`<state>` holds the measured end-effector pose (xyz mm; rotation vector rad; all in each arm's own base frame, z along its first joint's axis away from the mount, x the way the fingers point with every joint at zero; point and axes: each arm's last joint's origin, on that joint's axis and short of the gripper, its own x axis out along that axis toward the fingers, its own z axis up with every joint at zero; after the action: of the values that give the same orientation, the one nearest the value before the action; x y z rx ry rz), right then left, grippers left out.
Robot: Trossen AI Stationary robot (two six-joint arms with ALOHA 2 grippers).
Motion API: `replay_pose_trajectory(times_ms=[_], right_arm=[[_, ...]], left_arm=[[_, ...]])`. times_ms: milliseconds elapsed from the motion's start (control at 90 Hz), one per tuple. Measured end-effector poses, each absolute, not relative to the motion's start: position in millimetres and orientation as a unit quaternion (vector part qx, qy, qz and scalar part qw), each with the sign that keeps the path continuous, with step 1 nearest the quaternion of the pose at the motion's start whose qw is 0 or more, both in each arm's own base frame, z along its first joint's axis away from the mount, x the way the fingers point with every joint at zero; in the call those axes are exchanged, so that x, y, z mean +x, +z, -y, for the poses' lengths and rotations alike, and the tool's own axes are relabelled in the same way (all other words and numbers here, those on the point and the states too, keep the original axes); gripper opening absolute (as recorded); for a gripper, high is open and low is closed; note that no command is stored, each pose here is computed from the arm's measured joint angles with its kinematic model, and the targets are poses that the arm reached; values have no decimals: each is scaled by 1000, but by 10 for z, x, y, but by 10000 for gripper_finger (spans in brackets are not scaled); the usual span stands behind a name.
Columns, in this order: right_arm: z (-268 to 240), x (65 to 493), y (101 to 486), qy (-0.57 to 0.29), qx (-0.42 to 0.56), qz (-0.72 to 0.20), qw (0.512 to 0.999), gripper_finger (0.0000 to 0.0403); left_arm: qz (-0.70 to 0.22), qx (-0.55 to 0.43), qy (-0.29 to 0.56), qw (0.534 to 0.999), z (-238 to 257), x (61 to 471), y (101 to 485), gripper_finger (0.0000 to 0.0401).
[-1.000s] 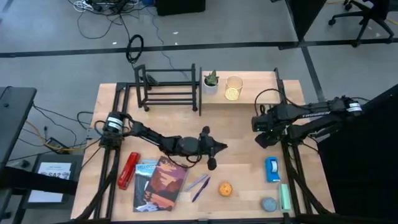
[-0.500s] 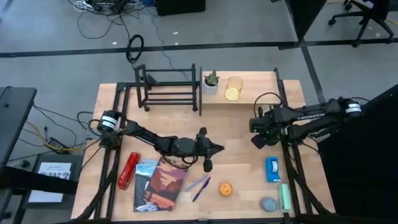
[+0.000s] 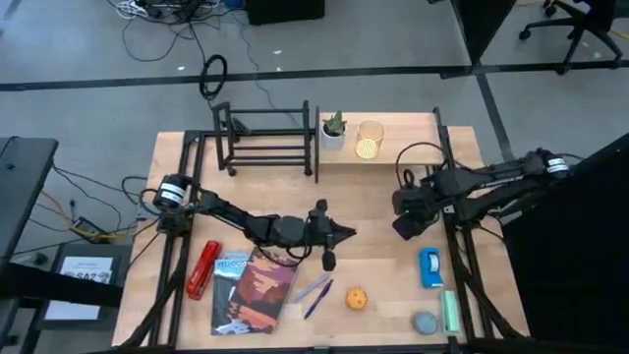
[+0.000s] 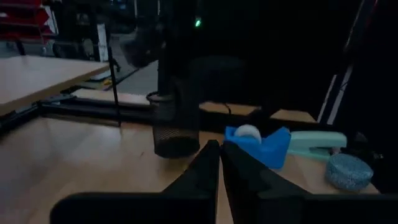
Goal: Stock shelves
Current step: Put the black pen organizer on the shelf
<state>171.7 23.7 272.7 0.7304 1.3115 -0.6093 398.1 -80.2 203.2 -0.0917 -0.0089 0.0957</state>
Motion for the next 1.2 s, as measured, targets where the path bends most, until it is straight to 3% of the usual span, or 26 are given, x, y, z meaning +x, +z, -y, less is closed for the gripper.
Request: replay_pose_trajectory(times_ms=[300, 522, 800, 1200], right_arm=[[-149, 1641, 3660, -276, 281, -534, 748, 0], [131, 1892, 4144, -269, 219, -501, 793, 0], [801, 2144, 4276, -281, 174, -513, 792, 0], [1531, 1791, 4222, -340, 194, -526, 755, 0]], left_arm=[[7, -43, 48, 998, 802, 3981, 2038, 0], [7, -43, 48, 998, 802, 3982, 2037, 0], [8, -43, 47, 998, 803, 3982, 2039, 0], [6, -43, 43, 998, 833, 3977, 2034, 0]])
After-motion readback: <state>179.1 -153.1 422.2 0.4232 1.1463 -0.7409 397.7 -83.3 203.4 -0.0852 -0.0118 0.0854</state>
